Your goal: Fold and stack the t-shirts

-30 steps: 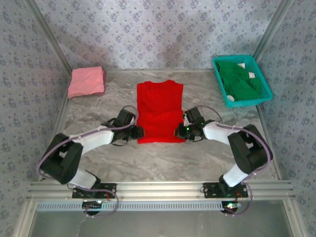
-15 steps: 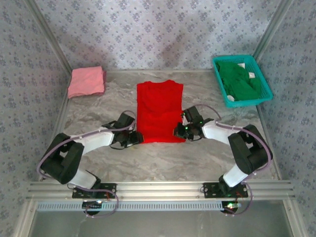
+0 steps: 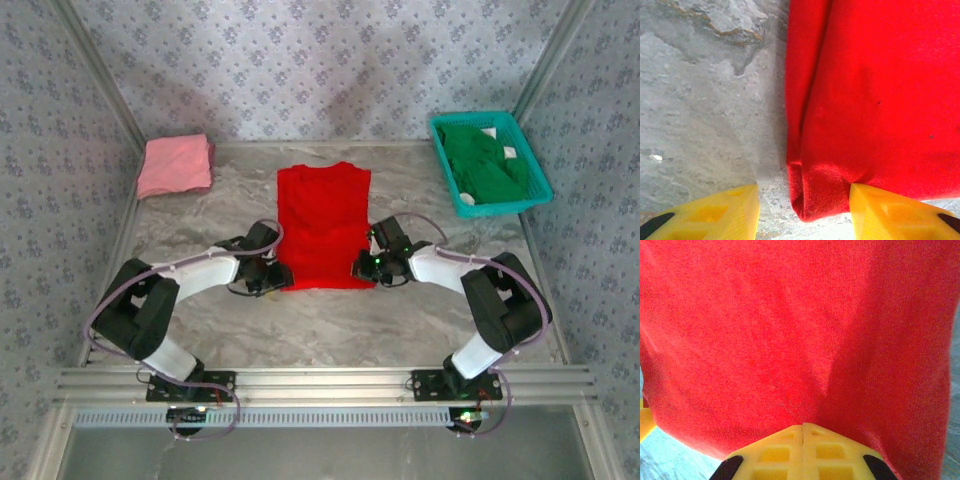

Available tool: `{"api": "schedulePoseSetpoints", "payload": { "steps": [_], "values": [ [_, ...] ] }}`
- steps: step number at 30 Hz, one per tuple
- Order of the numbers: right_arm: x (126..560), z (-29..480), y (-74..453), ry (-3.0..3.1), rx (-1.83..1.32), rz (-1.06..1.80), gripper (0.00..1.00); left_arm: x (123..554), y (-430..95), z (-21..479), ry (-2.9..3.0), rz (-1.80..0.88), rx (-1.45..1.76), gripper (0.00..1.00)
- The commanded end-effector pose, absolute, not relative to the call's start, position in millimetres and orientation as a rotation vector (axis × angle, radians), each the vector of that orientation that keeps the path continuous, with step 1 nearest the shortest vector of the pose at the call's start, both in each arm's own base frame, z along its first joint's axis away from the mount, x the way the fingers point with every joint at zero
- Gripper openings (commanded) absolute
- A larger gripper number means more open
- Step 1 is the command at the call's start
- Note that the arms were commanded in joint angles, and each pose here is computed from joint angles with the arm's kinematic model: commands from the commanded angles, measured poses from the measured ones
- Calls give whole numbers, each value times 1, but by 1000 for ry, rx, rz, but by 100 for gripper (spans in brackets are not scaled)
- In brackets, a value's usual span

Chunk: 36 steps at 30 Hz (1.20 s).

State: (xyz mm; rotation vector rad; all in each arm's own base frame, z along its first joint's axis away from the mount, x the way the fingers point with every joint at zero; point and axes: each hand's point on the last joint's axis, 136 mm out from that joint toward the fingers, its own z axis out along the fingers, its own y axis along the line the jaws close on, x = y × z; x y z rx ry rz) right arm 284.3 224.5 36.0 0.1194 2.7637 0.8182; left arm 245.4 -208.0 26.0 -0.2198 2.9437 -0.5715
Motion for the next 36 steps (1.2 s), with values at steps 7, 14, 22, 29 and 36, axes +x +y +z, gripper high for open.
{"api": "schedulePoseSetpoints", "payload": {
  "steps": [7, 14, 22, 29, 36],
  "values": [
    [282, 30, 223, 2778, 148, 797, 0, 256, -253, 36, 2919, -718, -134, 50],
    [281, 32, 221, 2775, 154, 789, 0, 261, -261, 46, 2939, -704, -97, 49],
    [281, 28, 220, 2769, 176, 792, 0, 258, -260, 34, 2997, -644, -66, 48],
    [281, 36, 221, 2752, 172, 817, 0, 262, -250, 23, 2994, -568, -80, 17],
    [279, 78, 196, 2668, 219, 857, 6, 261, -232, 31, 2968, -509, -109, 0]
  ]
}}
